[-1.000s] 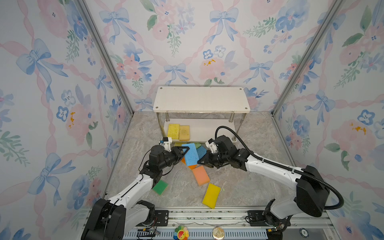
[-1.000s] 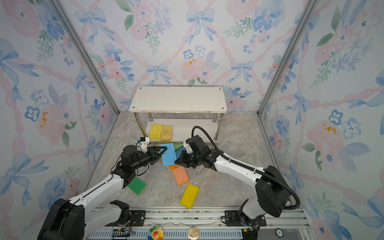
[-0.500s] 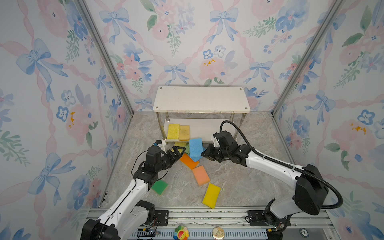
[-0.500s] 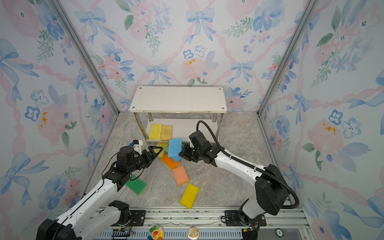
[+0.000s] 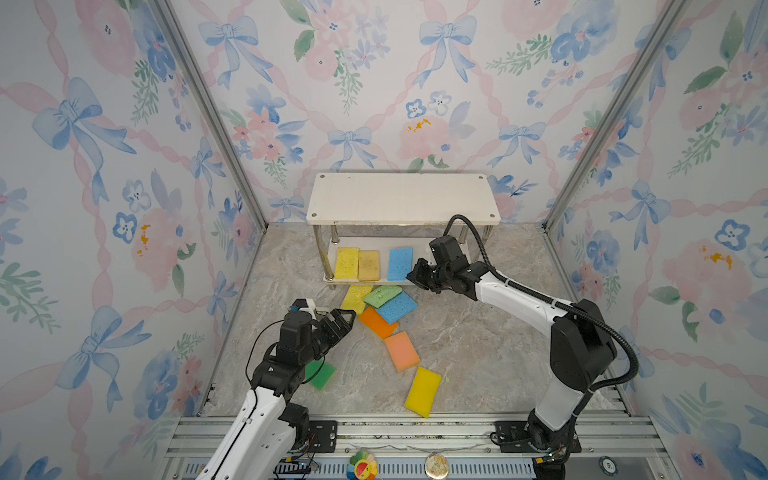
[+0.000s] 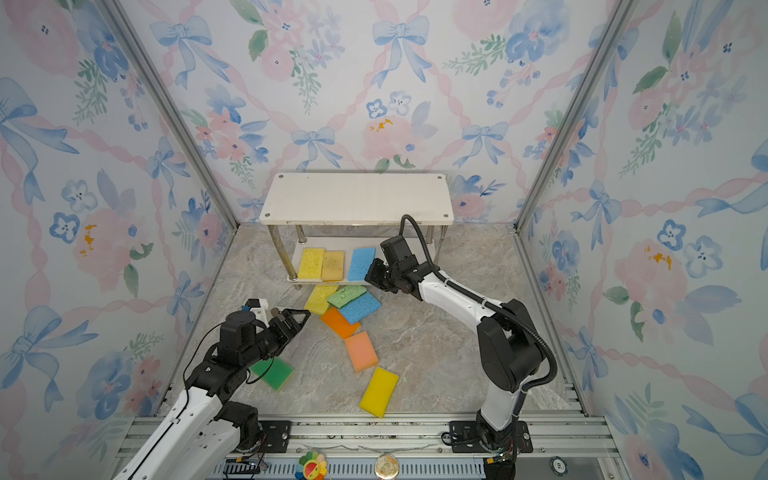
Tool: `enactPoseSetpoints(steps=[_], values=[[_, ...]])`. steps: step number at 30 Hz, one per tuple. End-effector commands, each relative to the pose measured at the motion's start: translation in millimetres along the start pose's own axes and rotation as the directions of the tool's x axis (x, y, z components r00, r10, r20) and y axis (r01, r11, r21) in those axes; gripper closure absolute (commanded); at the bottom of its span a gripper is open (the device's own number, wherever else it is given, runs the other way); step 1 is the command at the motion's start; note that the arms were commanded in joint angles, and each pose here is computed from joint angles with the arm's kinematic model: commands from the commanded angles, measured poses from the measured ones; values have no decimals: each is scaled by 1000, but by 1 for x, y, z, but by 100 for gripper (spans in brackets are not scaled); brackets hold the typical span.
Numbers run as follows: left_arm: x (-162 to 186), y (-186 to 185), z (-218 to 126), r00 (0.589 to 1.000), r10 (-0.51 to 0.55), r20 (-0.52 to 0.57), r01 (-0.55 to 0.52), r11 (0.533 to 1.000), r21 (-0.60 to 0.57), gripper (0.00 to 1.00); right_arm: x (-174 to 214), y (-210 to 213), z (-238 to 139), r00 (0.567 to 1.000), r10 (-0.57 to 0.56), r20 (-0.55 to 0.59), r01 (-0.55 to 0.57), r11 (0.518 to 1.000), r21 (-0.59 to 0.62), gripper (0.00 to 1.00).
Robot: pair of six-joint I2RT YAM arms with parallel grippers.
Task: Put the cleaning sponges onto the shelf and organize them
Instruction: 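Lower the blue sponge onto the lower tier beside the tan sponge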
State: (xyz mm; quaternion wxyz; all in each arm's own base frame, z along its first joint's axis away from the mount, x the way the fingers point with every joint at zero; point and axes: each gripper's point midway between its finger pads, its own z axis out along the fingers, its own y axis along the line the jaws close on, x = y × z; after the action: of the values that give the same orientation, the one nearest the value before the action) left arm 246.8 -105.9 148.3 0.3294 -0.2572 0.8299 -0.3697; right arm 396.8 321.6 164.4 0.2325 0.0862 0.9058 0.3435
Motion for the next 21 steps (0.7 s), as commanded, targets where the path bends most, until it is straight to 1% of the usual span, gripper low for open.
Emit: enactPoseSetpoints(steps=[1,7,11,16,21], values=[[4,6,0,1000,18,-18,-19,1000,-21,2,-13,-2,10,997,-76,11,75,997,21,96],[5,7,0,999,13,-30,-14,1000,-18,2,-15,-7,29,993,-117,-11,117,993,33,96],[6,8,0,999,10,-31,-10,1000,-17,2,-13,-20,38,992,-120,-25,121,990,74,96],[7,11,1,999,2,-36,-2,1000,-22,2,-10,-27,49,992,-120,-48,123,988,91,96],[7,13,2,999,-2,-42,1,1000,-26,2,-12,-31,51,991,-125,-45,129,986,108,96]])
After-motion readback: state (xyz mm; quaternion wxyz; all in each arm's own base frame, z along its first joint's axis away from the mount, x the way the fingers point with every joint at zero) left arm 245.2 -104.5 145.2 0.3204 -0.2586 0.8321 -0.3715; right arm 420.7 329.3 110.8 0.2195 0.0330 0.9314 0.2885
